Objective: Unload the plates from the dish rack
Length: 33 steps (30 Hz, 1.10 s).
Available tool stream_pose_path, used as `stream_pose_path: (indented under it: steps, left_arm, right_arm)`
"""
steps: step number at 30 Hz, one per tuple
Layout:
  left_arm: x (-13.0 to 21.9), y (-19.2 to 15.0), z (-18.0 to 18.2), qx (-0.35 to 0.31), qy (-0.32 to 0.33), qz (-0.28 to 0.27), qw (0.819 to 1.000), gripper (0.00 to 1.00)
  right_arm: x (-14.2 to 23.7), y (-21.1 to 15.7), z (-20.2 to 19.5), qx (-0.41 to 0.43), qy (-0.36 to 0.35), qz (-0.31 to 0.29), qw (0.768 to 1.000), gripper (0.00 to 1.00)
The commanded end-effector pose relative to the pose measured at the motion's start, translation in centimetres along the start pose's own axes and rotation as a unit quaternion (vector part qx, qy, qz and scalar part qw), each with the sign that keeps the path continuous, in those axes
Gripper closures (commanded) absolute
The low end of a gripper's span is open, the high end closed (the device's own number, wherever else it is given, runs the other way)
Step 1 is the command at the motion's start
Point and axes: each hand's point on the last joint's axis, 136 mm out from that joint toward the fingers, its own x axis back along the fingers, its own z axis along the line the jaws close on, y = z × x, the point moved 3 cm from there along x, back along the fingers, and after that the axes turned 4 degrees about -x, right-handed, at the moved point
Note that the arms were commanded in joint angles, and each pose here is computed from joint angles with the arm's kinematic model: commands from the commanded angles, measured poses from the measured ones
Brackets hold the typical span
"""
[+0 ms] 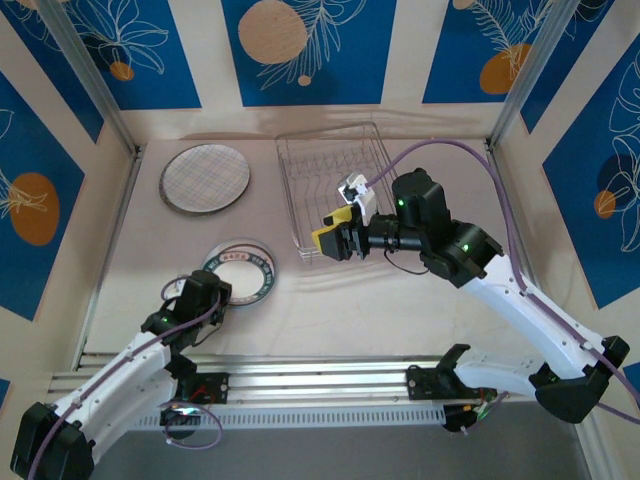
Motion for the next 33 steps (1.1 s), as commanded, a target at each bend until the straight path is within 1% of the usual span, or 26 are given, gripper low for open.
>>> stream_pose_path:
  steps: [1, 4, 6, 14, 17, 23, 26, 33]
  left_arm:
    - [0.0, 0.0, 0.7, 0.01, 0.016, 0.005, 1.0, 0.76]
    - [0.0, 0.0, 1.0, 0.012, 0.026, 0.009, 1.0, 0.67]
    - [0.0, -0.2, 1.1, 0.013, 0.029, 0.015, 0.999, 0.62]
    - [0.1, -0.5, 1.2, 0.015, 0.044, 0.03, 0.998, 0.59]
    - [0.2, -0.6, 1.2, 0.017, 0.052, 0.036, 0.998, 0.57]
    - [0.3, -1.0, 1.3, 0.028, 0.068, 0.053, 0.996, 0.57]
    - [0.6, -0.9, 1.3, 0.027, 0.081, 0.056, 0.995, 0.51]
    - [0.9, -1.1, 1.1, 0.023, 0.11, 0.068, 0.991, 0.51]
  right_arm:
    - [0.6, 0.7, 0.7, -0.007, 0.012, -0.005, 1.0, 0.43]
    - [0.6, 0.7, 0.7, -0.01, 0.012, -0.004, 1.0, 0.42]
    - [0.5, 0.6, 0.6, -0.014, 0.012, -0.001, 1.0, 0.43]
    - [0.2, -0.6, 0.0, -0.056, 0.012, 0.037, 0.998, 0.43]
    - [0.3, -0.8, -0.2, -0.064, 0.01, 0.036, 0.997, 0.43]
    - [0.2, -0.7, -0.4, -0.068, 0.008, 0.033, 0.997, 0.43]
    - [0.1, -0.5, -0.4, -0.07, 0.009, 0.03, 0.997, 0.43]
    - [0.1, -0.6, -0.4, -0.073, 0.009, 0.031, 0.997, 0.43]
